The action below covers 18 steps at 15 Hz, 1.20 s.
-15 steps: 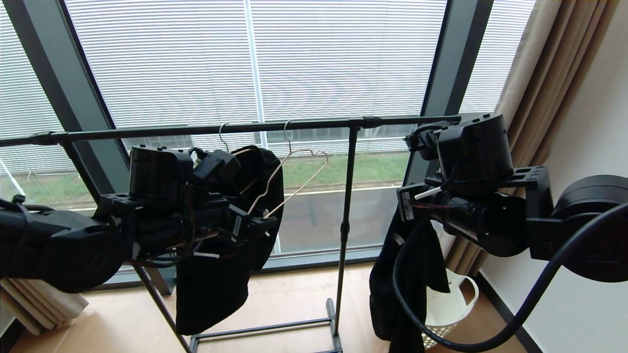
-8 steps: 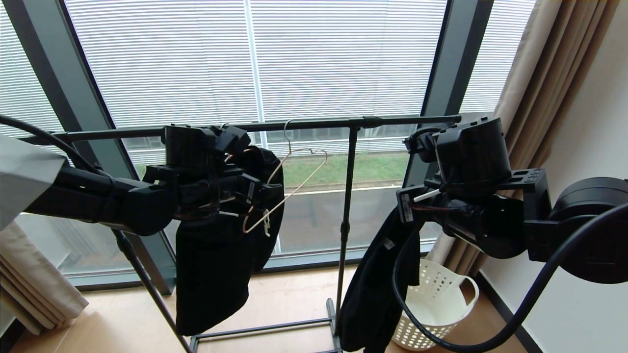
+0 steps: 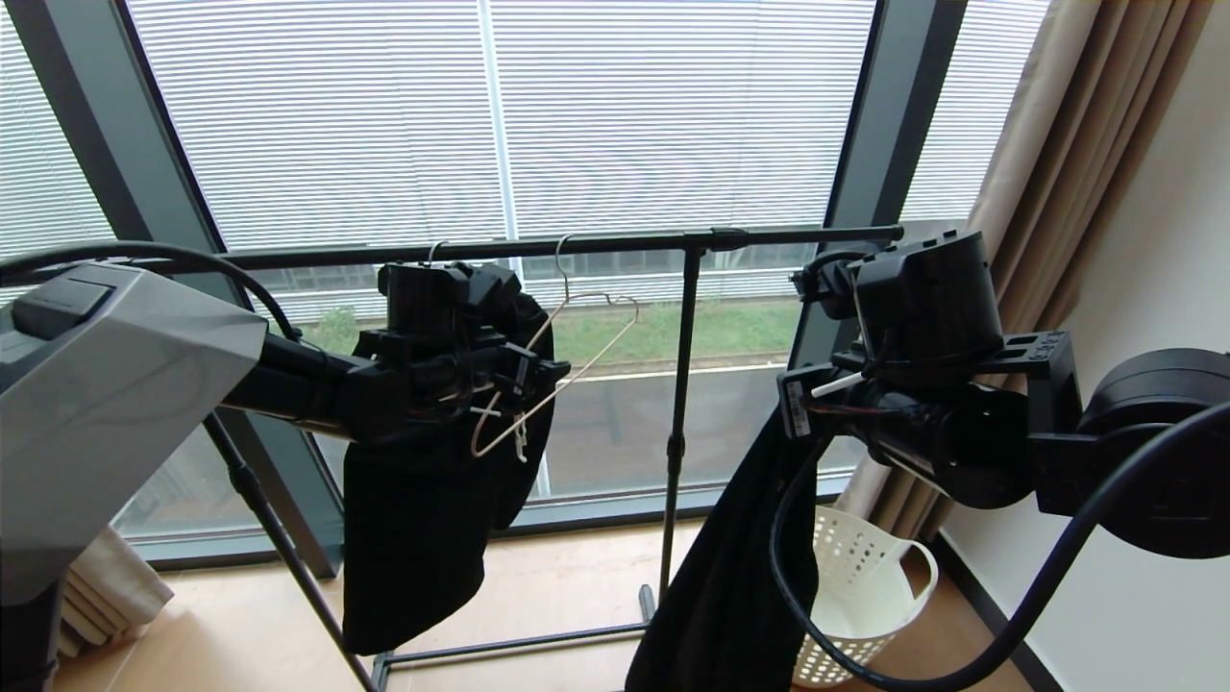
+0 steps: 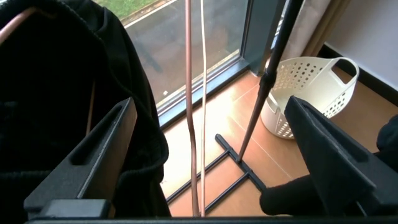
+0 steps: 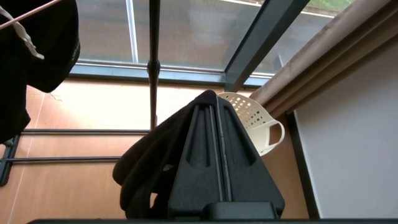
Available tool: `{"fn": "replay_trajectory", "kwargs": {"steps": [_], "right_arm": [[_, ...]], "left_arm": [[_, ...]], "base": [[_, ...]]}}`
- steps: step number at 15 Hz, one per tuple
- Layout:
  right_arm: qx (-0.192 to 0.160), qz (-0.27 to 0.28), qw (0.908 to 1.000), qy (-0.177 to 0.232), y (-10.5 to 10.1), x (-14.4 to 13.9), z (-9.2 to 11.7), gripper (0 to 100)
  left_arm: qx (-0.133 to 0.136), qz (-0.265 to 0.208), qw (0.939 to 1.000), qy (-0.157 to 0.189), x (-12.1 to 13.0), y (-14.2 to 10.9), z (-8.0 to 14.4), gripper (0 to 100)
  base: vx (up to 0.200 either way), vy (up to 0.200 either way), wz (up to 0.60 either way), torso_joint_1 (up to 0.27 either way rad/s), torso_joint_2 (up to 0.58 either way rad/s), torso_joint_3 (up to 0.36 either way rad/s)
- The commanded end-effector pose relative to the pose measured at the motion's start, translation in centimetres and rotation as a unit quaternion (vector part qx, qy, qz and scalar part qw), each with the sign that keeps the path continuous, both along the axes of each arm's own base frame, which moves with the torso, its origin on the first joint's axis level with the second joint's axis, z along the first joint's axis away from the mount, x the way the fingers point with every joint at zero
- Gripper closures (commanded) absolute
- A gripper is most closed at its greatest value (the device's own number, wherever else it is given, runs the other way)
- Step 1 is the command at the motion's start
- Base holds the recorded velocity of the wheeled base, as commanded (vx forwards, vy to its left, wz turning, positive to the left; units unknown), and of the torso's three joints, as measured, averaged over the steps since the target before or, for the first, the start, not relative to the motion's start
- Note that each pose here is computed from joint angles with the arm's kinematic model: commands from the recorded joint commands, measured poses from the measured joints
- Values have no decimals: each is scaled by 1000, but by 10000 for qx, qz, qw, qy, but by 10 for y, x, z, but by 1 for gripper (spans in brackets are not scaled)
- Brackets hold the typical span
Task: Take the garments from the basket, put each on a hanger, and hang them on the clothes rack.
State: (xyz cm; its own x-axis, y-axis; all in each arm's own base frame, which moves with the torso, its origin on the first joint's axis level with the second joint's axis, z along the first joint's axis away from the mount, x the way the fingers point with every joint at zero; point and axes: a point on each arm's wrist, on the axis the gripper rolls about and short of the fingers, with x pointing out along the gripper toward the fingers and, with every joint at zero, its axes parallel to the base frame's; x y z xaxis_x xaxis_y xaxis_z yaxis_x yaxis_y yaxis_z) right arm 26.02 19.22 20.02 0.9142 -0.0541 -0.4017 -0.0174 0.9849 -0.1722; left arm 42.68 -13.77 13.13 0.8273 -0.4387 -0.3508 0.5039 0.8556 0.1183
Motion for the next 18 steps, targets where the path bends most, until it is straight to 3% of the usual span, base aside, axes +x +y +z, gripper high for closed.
{"fn": "replay_trajectory", "kwargs": {"steps": [1,10,11,18], "right_arm": [[-6,2,10000,6,0,0,-1,100],[-16,2,10000,18,1,0,-2,100],[-16,2,10000,18,1,0,-2,100],[-21,2,10000,24,1,1,-2,100]], "left_arm": [[26,26,9999,95,11,-2,-15,0],[86,53,9995,296,14,-4,-34,0],[89,53,9995,303,14,-4,-35,100],[66,74,9996,281,14,-2,-31,100]], "base": [[0,0,0,0,0,0],[0,0,0,0,0,0],[0,0,0,0,0,0],[0,0,0,0,0,0]]}}
